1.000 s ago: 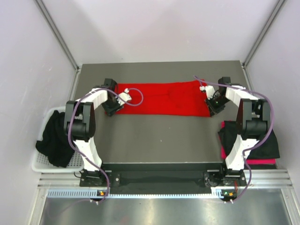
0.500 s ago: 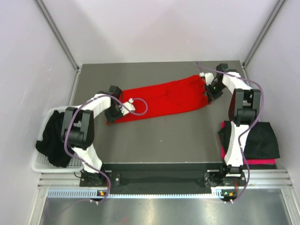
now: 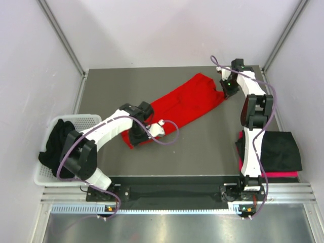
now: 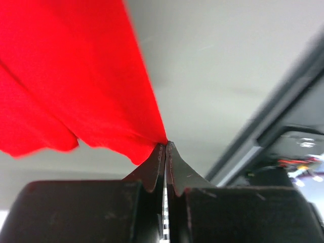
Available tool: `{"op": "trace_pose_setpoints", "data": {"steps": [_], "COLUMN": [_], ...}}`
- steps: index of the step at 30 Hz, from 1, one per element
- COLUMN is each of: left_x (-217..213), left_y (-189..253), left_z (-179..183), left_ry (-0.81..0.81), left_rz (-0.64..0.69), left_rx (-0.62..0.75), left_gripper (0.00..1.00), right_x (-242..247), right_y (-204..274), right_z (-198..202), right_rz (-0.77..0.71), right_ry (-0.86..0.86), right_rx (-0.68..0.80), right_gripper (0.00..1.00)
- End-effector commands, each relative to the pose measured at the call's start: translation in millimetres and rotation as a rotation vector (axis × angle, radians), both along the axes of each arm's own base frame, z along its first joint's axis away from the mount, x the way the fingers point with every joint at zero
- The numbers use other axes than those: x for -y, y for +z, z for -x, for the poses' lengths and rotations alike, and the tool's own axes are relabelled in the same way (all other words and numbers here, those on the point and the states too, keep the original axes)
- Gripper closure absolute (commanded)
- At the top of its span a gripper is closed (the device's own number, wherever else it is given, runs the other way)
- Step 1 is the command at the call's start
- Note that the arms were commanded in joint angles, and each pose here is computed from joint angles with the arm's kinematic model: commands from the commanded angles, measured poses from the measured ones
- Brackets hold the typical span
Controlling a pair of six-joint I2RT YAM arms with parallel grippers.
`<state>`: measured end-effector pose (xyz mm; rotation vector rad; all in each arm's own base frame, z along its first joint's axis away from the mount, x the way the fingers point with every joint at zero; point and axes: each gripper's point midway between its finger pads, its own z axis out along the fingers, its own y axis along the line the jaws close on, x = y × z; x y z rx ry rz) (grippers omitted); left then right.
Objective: Fold and stack the t-shirts
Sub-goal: Fold the tshirt
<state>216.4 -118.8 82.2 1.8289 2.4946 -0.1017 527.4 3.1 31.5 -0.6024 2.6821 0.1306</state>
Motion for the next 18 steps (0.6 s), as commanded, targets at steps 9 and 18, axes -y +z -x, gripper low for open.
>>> {"op": "trace_pose_setpoints", "data": {"steps": [9,18], "left_x": [82.0,90.3], "left_y": [57.6,63.0], "left_z": [59.8,-82.3], "left_ry": [-0.122,0.169], "left_rz": [0.227,0.351], "left_rx": [-0.166,0.185], "left_gripper": [0.71,0.6], "right_x": [35.6,29.9], "right_y": [44.7,119.6], "right_z": [-27.0,21.2], "right_rz": [0.128,-0.079], "right_ry": [-0.119,-0.203], "right_rx": [0.167,0.273], "right_gripper": [0.74,0.47]}}
